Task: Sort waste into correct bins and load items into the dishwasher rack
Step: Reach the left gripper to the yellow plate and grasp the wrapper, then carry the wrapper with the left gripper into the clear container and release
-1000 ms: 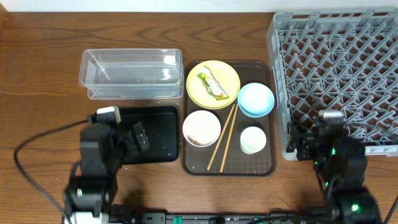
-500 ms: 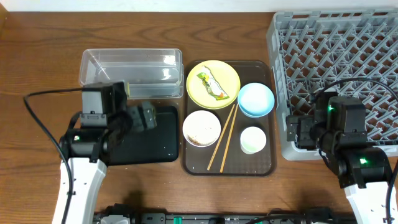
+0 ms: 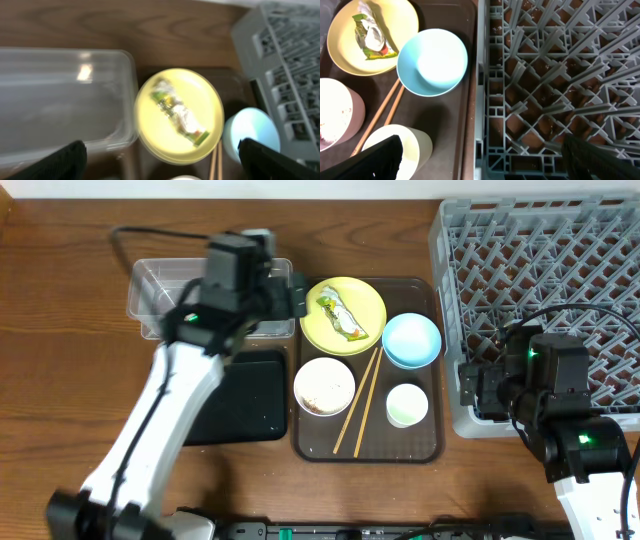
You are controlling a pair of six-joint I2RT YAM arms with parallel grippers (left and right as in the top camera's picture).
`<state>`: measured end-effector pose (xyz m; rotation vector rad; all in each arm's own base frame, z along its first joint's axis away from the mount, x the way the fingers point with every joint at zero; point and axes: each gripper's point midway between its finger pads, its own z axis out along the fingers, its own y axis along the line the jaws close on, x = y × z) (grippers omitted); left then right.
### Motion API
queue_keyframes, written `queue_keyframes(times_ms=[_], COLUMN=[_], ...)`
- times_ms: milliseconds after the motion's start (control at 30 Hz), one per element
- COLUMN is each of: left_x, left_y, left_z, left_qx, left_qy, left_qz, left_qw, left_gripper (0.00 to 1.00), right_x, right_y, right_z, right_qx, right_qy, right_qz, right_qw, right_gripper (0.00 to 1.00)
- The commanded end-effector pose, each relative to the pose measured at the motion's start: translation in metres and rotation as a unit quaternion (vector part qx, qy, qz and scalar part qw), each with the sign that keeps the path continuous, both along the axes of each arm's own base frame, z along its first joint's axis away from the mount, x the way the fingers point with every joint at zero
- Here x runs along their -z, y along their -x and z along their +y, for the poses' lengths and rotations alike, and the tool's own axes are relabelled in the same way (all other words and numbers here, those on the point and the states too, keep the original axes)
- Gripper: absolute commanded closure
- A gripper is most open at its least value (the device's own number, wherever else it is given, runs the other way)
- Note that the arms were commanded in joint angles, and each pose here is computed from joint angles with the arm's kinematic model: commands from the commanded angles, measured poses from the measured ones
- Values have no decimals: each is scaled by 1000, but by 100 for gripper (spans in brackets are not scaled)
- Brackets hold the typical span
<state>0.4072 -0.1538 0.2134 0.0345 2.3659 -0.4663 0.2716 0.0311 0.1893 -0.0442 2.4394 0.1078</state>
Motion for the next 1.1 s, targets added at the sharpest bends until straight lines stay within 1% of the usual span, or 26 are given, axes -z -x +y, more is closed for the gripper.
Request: queue_keyframes(times_ms=[0, 167, 300, 400, 567, 633, 733, 767, 800, 867, 967, 1067], left_x=[22, 73, 114, 140, 175, 183, 189, 189, 189, 190, 193, 195], left_y=[-15, -28, -33, -33, -30, -27, -24, -23, -23, -21, -16, -13], left_z=[-28, -61, -82, -89, -89, -90, -92, -94, -95, -97, -98, -97], left_qx=[0, -2, 11, 15, 9, 10, 13, 14, 16, 18, 22, 22], left_qy=[15, 30, 23, 14, -14, -20, -24, -24, -24, -25, -29, -32], left_qz=[12, 50, 69, 85, 108, 117, 122, 122, 122, 123, 129, 135], left_qw=[1000, 998, 997, 996, 994, 993, 992, 992, 992, 992, 991, 990], left_gripper=[1, 1, 1, 0, 4, 10, 21, 28, 33, 48, 61, 81], right_x=[-10, -10, -10, -10, -9, -9, -10, -10, -10, -9, -10, -9], right_y=[-3, -3, -2, -2, -2, -2, -2, -2, -2, -2, -2, -2], right_z=[3, 3, 3, 3, 3, 3, 3, 3, 3, 3, 4, 4], right_qx=[-3, -3, -3, -3, -3, -3, -3, -3, -3, -3, -4, -4], right_qy=[-5, -5, -5, -5, -5, -5, -5, -5, -5, -5, -6, -6], right_qz=[-12, -12, -11, -11, -10, -10, -10, -10, -10, -10, -10, -10], right_qw=[1000, 1000, 1000, 1000, 1000, 1000, 1000, 1000, 1000, 1000, 1000, 1000], right_gripper=[1, 1, 1, 1, 1, 1, 1, 1, 1, 1, 1, 1])
